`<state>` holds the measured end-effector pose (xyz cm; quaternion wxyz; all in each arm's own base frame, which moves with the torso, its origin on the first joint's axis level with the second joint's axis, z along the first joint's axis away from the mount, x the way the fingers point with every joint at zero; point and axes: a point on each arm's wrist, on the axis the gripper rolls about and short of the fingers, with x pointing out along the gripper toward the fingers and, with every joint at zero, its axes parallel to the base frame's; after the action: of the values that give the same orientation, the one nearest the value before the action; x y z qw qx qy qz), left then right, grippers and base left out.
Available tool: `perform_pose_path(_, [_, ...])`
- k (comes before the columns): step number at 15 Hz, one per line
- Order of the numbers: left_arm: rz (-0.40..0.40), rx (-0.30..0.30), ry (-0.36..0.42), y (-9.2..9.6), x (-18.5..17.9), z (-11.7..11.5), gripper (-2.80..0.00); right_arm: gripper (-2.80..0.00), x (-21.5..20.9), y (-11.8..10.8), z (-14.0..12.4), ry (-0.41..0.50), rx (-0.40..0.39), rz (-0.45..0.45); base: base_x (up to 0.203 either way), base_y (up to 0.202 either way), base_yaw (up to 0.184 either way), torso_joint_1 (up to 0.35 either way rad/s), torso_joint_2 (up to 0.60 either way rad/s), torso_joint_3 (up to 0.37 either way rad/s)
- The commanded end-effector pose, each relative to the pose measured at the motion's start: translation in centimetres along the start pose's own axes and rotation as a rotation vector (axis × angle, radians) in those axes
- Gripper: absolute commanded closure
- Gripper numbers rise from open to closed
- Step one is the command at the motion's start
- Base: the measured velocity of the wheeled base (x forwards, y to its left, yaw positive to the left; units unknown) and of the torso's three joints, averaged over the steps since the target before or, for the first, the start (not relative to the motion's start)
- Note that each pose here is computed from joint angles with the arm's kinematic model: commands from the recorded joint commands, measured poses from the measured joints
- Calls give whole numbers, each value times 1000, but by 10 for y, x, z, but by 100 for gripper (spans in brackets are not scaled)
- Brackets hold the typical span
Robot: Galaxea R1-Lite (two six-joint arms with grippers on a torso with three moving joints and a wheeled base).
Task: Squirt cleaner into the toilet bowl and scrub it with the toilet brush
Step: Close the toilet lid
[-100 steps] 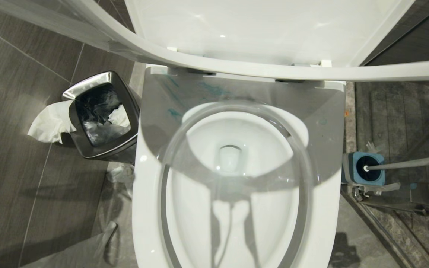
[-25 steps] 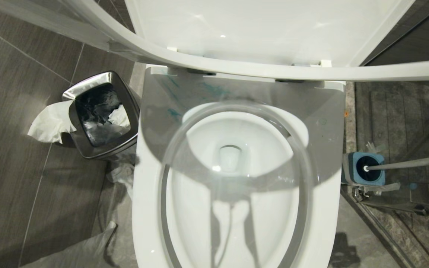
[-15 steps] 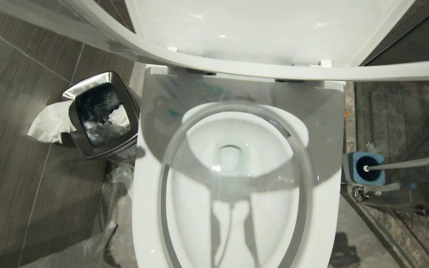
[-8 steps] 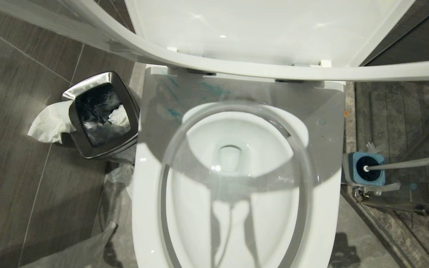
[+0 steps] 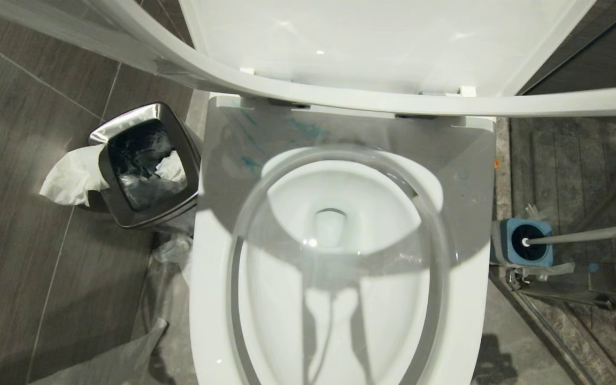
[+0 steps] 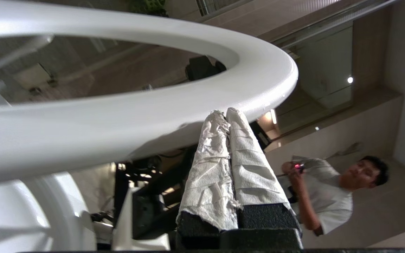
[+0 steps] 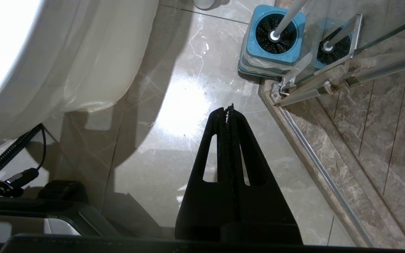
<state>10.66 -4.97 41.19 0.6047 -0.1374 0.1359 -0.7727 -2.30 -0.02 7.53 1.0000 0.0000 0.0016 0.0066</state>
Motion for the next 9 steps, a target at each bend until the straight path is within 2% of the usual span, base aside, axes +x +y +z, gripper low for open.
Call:
perform_pose_path(1, [3,-65,7,-16,-1,-20,0,0,0,0,0,1,0,1,0,0,0,0,0,0])
perform_pose_path(3, [6,-124,7,-23,-2,-39,0,0,0,0,0,1,0,-1,0,0,0,0,0,0])
perform_pose_path(5, [15,-133,2,-31,-3,-49,0,0,0,0,0,1,0,1,0,0,0,0,0,0])
perform_pose_path(9, [32,-115,-6,-39,-4,-55,0,0,0,0,0,1,0,1,0,0,0,0,0,0])
